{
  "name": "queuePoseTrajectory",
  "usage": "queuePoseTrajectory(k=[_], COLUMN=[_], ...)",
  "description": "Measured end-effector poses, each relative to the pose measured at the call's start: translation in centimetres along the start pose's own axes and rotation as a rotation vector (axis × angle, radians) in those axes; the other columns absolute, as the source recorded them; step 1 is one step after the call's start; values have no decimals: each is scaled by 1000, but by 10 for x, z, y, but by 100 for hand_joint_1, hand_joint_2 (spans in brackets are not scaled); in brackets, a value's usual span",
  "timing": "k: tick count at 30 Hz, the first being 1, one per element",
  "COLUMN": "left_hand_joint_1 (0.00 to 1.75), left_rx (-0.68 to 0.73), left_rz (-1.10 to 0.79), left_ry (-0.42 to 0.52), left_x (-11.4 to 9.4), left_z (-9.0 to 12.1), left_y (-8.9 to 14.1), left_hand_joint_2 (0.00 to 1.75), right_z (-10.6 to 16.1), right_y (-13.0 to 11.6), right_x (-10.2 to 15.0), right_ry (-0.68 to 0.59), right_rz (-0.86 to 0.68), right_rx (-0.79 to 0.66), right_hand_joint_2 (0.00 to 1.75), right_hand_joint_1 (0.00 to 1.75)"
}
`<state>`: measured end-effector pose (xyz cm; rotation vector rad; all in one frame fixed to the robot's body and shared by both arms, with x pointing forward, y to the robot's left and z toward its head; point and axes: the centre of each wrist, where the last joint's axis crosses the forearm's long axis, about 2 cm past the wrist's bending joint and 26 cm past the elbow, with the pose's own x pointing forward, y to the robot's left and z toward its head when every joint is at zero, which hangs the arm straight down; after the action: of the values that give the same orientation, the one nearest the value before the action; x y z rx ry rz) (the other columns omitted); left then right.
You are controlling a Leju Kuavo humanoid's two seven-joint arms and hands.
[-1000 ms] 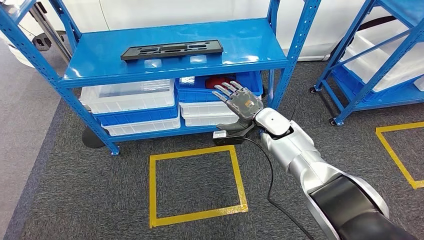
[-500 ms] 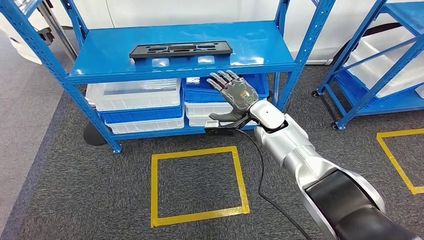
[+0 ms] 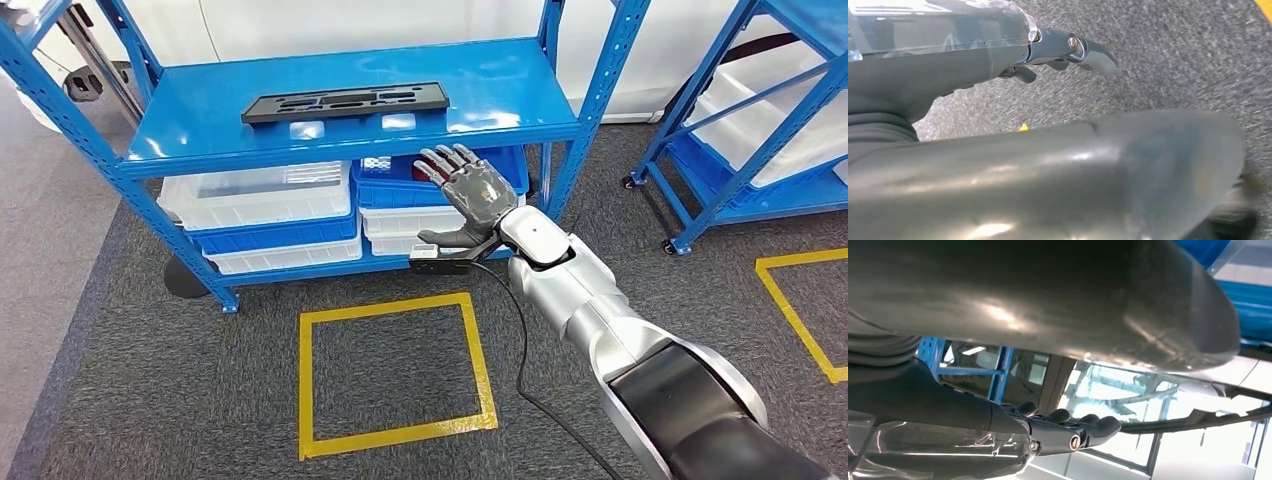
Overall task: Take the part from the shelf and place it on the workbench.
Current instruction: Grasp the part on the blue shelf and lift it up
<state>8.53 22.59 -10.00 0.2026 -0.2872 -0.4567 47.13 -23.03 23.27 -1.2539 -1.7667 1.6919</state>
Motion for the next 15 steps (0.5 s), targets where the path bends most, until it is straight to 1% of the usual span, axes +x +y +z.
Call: queuePoseTrajectory(k=[8, 12, 15], left_hand_joint_1=[0, 0, 0], left_rx=[2, 3, 2], left_rz=[5, 11, 14], left_ry=[-8, -8, -6], left_x=[0, 0, -1], left_z=[0, 0, 0], left_y=[1, 1, 1], left_hand_joint_2=[0, 0, 0], right_z=[0, 3, 2], right_y=[0, 6, 5], right_x=[1, 5, 7], right_ry=[0, -5, -8], right_rz=[-2, -10, -11], right_rx=[-13, -7, -14], right_hand_joint_2=[0, 0, 0], right_hand_joint_1=[0, 0, 0])
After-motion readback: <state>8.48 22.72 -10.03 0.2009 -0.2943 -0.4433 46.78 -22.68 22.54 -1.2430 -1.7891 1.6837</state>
